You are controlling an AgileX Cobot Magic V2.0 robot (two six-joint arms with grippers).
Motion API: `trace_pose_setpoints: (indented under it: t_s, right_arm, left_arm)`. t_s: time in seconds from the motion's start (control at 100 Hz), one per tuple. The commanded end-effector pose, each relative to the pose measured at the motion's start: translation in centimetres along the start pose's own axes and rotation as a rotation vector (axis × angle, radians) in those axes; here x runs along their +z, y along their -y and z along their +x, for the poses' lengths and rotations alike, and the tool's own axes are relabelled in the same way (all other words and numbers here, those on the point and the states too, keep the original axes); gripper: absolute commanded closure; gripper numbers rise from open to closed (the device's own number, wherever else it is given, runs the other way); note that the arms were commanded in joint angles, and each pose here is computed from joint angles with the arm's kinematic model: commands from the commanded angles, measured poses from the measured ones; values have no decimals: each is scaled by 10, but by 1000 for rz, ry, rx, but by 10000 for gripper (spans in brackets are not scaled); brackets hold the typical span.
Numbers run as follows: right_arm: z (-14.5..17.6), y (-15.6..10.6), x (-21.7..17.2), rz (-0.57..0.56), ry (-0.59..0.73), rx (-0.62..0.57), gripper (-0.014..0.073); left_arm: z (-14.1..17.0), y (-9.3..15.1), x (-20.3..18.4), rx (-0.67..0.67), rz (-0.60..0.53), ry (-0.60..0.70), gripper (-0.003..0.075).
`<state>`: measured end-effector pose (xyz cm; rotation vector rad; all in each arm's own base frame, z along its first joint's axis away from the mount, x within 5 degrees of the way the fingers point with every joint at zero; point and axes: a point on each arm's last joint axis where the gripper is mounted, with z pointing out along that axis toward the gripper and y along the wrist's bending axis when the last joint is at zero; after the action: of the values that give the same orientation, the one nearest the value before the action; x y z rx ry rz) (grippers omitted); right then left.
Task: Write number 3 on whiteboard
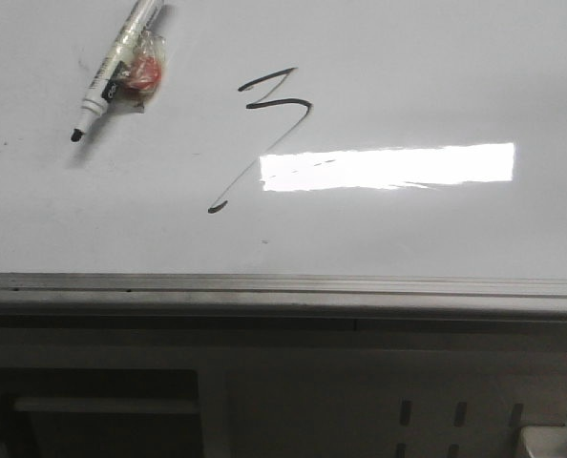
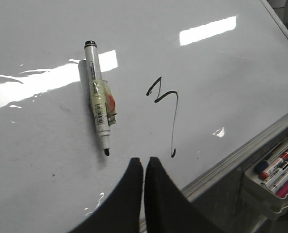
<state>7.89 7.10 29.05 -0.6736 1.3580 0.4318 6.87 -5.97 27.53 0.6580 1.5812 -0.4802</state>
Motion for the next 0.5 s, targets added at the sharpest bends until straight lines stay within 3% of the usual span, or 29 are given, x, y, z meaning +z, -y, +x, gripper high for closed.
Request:
trace_pose_setpoints:
  t_s: [0.0, 0.15, 0.35, 0.49]
  right_arm:
    - [-16, 5, 0, 37, 103, -7, 659]
    - [-15, 5, 0, 37, 101, -7, 659]
    - [-15, 5, 0, 37, 101, -7, 659]
    - [-15, 5, 0, 37, 101, -7, 659]
  left_arm:
    - [-7, -8, -6, 74, -98, 107, 741]
    - [26, -17, -18, 125, -282, 167, 741]
    - [76, -21, -28, -59, -456, 188, 741]
    - [91, -20, -31, -123, -497, 53, 741]
